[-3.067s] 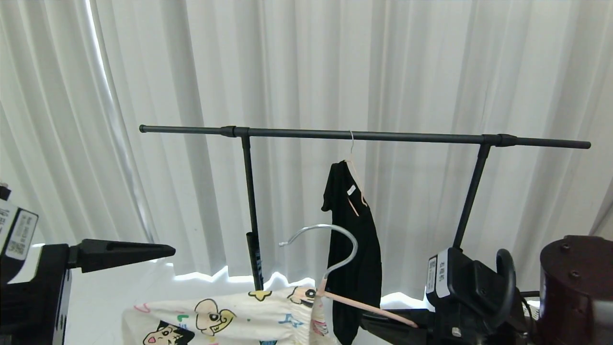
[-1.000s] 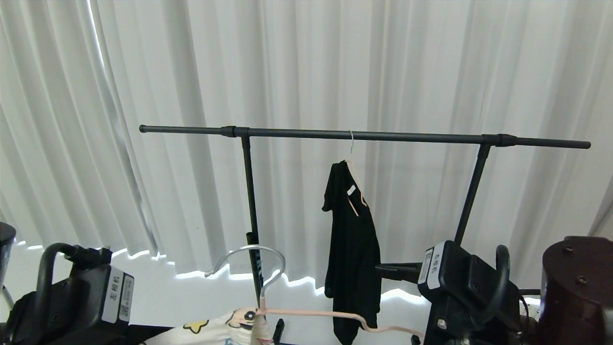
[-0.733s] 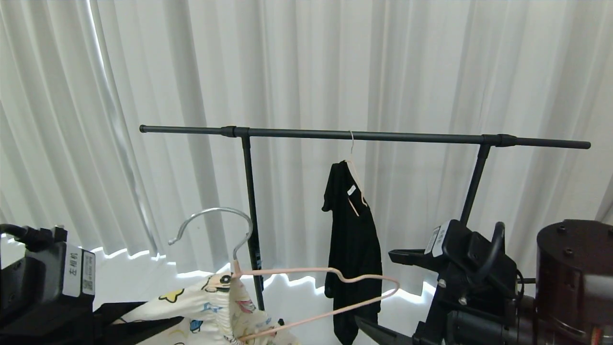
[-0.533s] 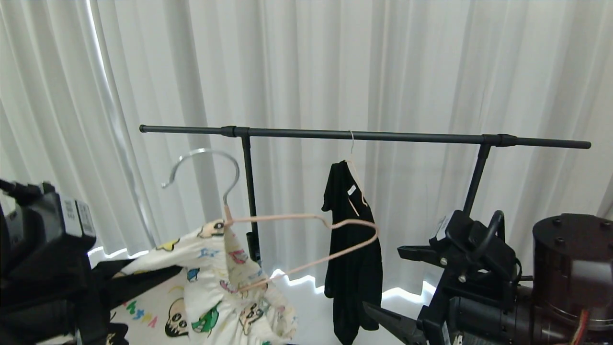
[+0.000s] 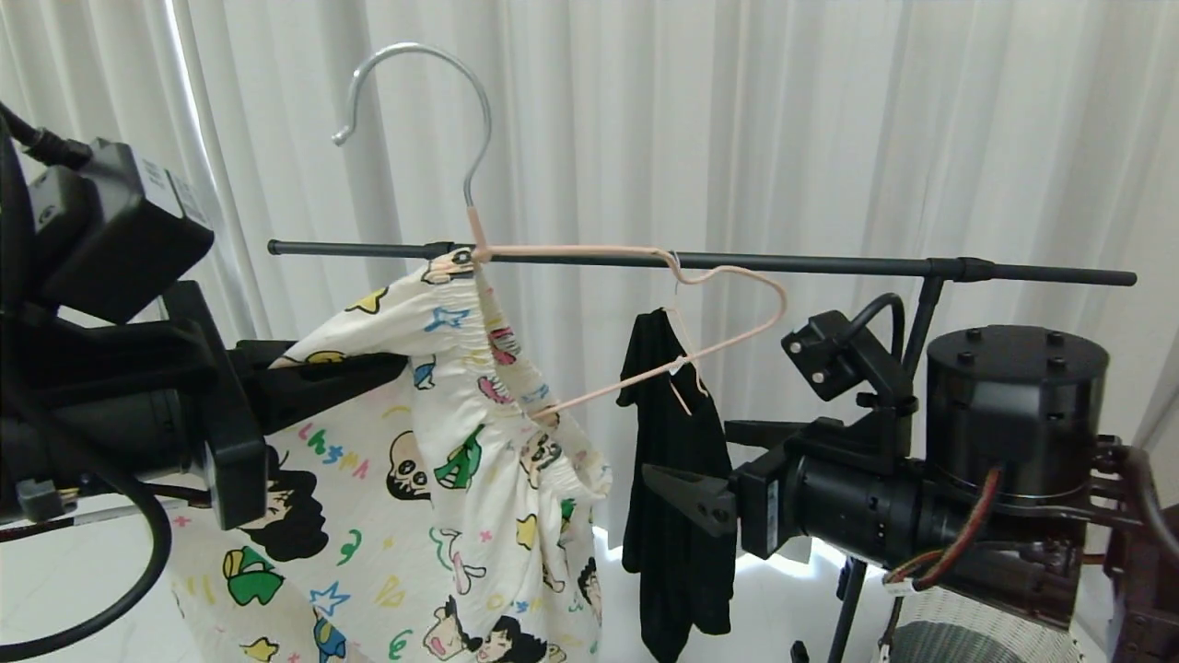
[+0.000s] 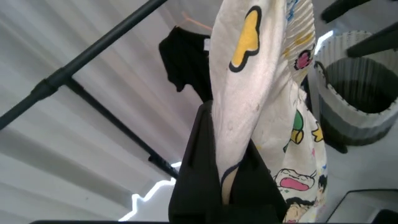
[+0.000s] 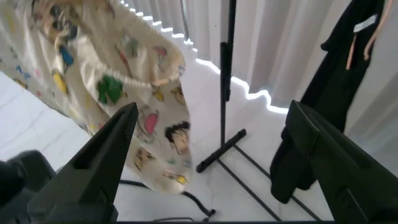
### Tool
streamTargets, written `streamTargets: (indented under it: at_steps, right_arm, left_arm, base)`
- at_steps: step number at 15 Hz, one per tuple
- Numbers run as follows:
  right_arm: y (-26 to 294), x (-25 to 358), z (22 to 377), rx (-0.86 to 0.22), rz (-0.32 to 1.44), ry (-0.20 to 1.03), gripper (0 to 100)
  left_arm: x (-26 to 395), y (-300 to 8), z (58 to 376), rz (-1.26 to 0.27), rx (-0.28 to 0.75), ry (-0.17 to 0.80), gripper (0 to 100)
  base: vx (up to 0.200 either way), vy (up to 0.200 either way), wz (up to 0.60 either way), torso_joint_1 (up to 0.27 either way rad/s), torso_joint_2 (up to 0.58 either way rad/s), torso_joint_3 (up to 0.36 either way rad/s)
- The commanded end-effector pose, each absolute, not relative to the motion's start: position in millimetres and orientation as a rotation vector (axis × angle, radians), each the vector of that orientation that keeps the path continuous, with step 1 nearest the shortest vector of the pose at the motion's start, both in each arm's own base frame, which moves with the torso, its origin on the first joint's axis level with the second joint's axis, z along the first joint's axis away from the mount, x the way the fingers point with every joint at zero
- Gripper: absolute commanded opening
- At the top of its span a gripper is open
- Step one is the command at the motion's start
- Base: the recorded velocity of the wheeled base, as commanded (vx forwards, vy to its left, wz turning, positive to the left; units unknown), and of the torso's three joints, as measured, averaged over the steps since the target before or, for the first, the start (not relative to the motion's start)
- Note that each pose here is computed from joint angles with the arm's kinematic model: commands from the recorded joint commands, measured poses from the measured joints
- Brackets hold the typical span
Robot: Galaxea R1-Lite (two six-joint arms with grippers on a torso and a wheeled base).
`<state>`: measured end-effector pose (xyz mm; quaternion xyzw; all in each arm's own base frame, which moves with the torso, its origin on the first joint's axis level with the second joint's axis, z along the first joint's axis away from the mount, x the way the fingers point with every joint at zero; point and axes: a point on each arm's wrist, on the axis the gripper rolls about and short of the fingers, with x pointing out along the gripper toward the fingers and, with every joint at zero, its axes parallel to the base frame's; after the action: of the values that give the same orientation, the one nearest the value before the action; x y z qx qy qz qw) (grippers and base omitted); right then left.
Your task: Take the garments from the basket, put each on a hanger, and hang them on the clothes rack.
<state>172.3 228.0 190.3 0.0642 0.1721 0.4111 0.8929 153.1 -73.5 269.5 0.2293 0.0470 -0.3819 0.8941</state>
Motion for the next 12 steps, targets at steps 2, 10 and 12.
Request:
streamTargets:
  at_steps: [2,10,12]
  right_arm:
    - [254,175,179,0.113,0.888,0.389,100]
    - [269,160,153,0.032,0.824,0.442,100]
    - [262,164,151,0.02,0.777,0.441,100]
  left_arm:
    - [155,-84,267,-0.845,0.481,0.104,0]
    - [157,-82,276,-0.821,0.474,0.072,0]
    - [159,-80,277,-0.8,0.473,0.061,0]
  base:
    - [0.0,0.0,0.0,0.0,0.0,0.0]
    - [0.0,0.0,0.0,0.0,0.0,0.0]
    - [0.0,0.0,0.0,0.0,0.0,0.0]
